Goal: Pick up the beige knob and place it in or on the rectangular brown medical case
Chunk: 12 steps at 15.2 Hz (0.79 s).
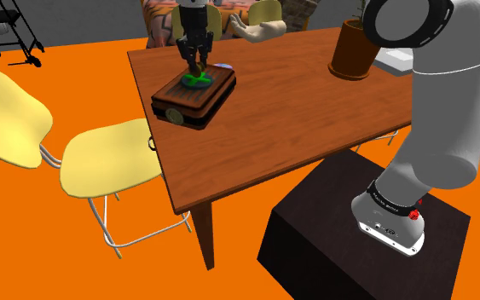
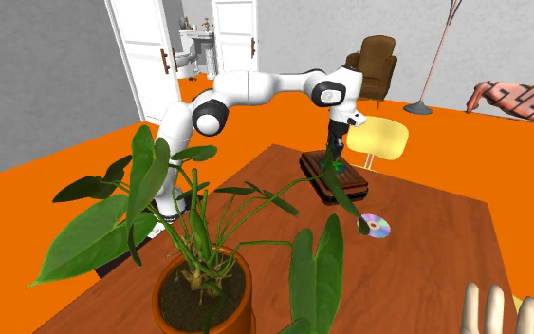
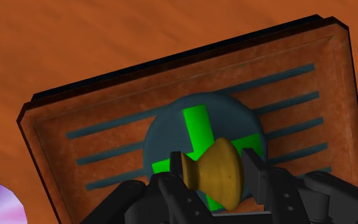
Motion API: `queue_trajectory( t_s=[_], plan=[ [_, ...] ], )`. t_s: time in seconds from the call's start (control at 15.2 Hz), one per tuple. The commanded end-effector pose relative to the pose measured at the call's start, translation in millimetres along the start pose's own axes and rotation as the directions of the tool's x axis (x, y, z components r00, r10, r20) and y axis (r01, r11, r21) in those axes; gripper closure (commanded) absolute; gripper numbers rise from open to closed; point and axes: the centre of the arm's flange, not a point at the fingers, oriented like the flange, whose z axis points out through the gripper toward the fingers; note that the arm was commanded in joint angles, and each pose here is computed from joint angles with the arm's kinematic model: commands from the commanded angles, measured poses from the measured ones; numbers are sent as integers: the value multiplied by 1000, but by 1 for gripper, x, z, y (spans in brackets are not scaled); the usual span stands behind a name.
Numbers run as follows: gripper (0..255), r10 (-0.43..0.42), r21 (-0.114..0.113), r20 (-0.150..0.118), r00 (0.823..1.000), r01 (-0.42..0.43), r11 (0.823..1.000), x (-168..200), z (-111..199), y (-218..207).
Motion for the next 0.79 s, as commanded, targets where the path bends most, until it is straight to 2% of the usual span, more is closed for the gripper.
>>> queue_trajectory(
  t_s=[0.0, 0.13, 0.2, 0.53, 0.73],
  plan=[
    [255, 0, 0, 1, 1000, 0, 1000, 0, 1, 0],
    [255, 0, 0, 1, 1000, 0, 1000, 0, 1, 0],
    [0, 0, 0, 1, 1000, 0, 1000, 0, 1, 0],
    [0, 0, 0, 1, 1000, 0, 1000, 0, 1, 0],
    [0, 0, 0, 1, 1000, 0, 1000, 0, -39, 0]
  ],
)
